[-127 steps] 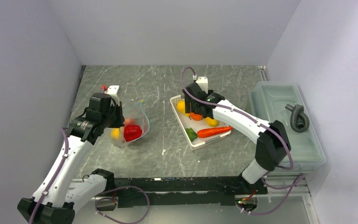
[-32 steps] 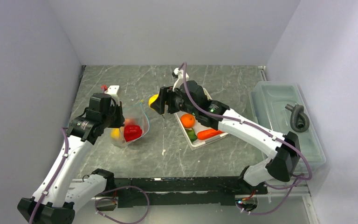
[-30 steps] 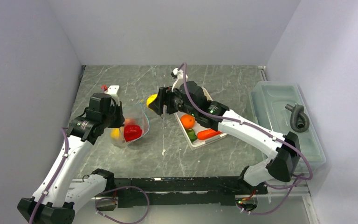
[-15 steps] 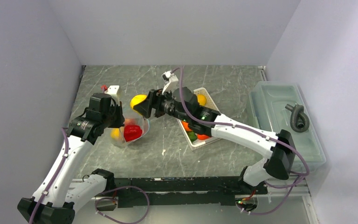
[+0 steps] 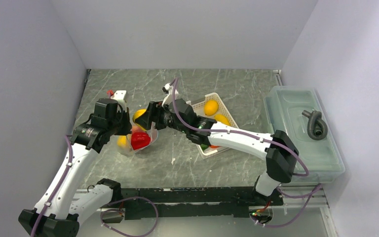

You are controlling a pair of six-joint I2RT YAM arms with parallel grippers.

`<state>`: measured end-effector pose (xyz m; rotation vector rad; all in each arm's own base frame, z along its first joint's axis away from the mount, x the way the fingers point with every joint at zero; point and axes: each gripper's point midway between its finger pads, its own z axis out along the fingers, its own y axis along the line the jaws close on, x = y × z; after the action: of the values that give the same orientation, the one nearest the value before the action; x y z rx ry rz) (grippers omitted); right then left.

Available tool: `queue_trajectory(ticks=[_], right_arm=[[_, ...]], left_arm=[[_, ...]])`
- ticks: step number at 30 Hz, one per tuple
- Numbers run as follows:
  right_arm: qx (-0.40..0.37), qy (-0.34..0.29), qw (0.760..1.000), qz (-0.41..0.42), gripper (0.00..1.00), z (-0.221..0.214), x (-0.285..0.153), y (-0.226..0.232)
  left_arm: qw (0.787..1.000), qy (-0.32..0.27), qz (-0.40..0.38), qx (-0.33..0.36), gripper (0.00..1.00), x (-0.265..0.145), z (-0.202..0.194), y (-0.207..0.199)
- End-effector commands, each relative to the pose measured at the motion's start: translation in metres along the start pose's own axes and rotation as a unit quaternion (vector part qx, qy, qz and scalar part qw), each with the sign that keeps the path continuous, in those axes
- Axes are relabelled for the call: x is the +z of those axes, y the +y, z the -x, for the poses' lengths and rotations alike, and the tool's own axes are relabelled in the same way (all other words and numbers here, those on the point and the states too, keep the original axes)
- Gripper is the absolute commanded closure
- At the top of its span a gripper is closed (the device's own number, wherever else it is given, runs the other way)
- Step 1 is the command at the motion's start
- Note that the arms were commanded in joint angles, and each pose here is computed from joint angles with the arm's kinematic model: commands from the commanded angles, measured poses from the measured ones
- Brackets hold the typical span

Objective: Place the food in the zip-top bag and seal the zipper
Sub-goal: Place the fake fruit in the zipper food storage bag.

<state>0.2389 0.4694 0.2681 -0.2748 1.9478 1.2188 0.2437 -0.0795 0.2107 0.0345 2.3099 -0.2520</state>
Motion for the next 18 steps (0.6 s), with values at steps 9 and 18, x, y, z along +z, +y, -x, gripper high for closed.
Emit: queue_trajectory(ticks=[9, 18], right_arm=[[0.017, -0.004, 1.000, -0.026, 0.50, -0.012, 0.019, -0.009], [0.009, 0.006, 0.999, -0.042, 0.18, -0.010, 0.027, -0.010]], left_arm=[[1.000, -0.015, -0.011, 0.009, 1.00, 0.001, 0.006, -0.003], [1.000, -0.014, -0.011, 0.009, 1.00, 0.001, 0.006, -0.004]])
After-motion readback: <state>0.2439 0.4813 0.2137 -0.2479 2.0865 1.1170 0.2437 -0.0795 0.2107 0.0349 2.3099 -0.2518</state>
